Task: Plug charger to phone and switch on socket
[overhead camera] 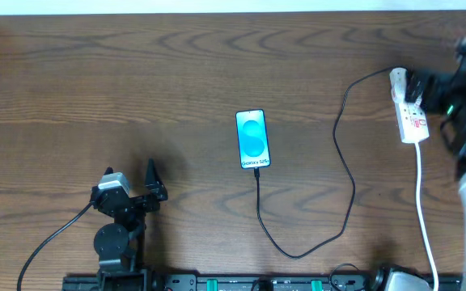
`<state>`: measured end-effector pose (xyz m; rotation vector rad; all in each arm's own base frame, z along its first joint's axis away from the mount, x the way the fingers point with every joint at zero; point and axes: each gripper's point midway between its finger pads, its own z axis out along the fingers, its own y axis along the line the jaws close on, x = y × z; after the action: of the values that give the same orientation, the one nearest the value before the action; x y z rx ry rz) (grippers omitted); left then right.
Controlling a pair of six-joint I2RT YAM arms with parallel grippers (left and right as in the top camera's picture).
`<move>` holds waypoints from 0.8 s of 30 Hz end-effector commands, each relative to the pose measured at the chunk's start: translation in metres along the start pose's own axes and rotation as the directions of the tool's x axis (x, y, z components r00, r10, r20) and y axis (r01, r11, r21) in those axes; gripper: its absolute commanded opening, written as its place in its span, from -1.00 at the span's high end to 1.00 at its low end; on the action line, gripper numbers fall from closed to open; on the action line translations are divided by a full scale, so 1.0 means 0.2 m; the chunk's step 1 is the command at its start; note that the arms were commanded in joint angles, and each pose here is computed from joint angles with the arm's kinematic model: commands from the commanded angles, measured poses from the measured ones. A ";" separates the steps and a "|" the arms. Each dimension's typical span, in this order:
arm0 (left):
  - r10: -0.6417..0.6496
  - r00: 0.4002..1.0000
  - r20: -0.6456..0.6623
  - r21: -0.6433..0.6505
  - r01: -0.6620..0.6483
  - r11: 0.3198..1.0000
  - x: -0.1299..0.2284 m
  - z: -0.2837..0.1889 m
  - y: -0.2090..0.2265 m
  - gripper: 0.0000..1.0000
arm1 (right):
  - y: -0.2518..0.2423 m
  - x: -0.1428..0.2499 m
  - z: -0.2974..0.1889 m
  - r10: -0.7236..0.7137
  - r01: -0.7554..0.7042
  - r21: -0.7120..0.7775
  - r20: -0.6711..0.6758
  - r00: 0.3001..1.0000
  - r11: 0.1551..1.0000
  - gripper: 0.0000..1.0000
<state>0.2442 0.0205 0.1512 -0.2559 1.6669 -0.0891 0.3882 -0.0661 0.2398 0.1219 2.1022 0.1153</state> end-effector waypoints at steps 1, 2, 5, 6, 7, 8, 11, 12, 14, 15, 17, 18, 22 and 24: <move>0.021 0.999 -0.045 -0.023 -0.022 0.999 0.08 0.00 0.03 -0.85 | 0.05 0.19 -0.06 -0.012 0.013 -0.027 0.047 0.999 1.000 -0.99; 0.021 0.999 -0.045 -0.023 -0.022 0.999 0.08 0.00 0.03 -0.85 | 0.06 0.28 -0.09 -0.016 0.018 -0.025 0.062 0.998 1.000 -0.99; 0.021 0.999 -0.045 -0.023 -0.022 0.999 0.08 0.00 0.03 -0.85 | 0.08 0.45 -0.13 -0.020 0.022 -0.025 0.075 0.997 0.999 -0.99; 0.021 0.999 -0.045 -0.023 -0.022 0.999 0.08 0.00 0.03 -0.85 | 0.08 0.51 -0.15 -0.022 0.024 -0.025 0.082 0.996 0.999 -0.99; 0.021 0.999 -0.045 -0.023 -0.022 0.999 0.08 0.00 0.03 -0.85 | 0.09 0.56 -0.16 -0.024 0.027 -0.024 0.090 0.996 0.999 -0.98; 0.021 0.999 -0.045 -0.023 -0.022 0.999 0.08 0.00 0.03 -0.85 | 0.09 0.60 -0.17 -0.027 0.029 -0.024 0.099 0.995 0.999 -0.99; 0.021 0.999 -0.045 -0.023 -0.022 0.999 0.08 0.00 0.03 -0.85 | 0.10 0.73 -0.20 -0.031 0.034 -0.024 0.117 0.993 0.999 -0.99; 0.021 0.999 -0.045 -0.023 -0.022 0.999 0.08 0.00 0.03 -0.85 | 0.10 0.77 -0.20 -0.032 0.035 -0.023 0.119 0.992 0.999 -0.99; 0.021 0.999 -0.045 -0.023 -0.022 0.999 0.08 0.00 0.03 -0.85 | 0.10 0.84 -0.21 -0.035 0.038 -0.023 0.128 0.991 0.999 -0.99; 0.021 0.999 -0.045 -0.023 -0.022 0.999 0.08 0.00 0.03 -0.85 | 0.11 0.86 -0.21 -0.036 0.039 -0.023 0.132 0.991 0.999 -0.99; 0.021 0.999 -0.045 -0.023 -0.022 0.999 0.08 0.00 0.03 -0.85 | 0.11 0.91 -0.23 -0.043 0.047 -0.022 0.158 0.987 0.999 -0.98; 0.021 0.999 -0.045 -0.023 -0.022 0.999 0.08 0.00 0.03 -0.85 | 0.11 0.91 -0.23 -0.045 0.050 -0.022 0.168 0.985 0.999 -0.99; 0.021 0.999 -0.045 -0.023 -0.022 0.999 0.08 0.00 0.03 -0.85 | 0.12 0.92 -0.25 -0.057 0.062 -0.018 0.207 0.977 0.998 -0.99; 0.021 0.999 -0.045 -0.023 -0.022 1.000 0.08 0.00 0.03 -0.85 | 0.12 0.92 -0.25 -0.062 0.067 -0.017 0.223 0.973 0.998 -0.99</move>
<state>0.2441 0.0205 0.1515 -0.2557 1.6658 -0.0892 0.2535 -0.0232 0.1119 0.0625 1.8974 0.0769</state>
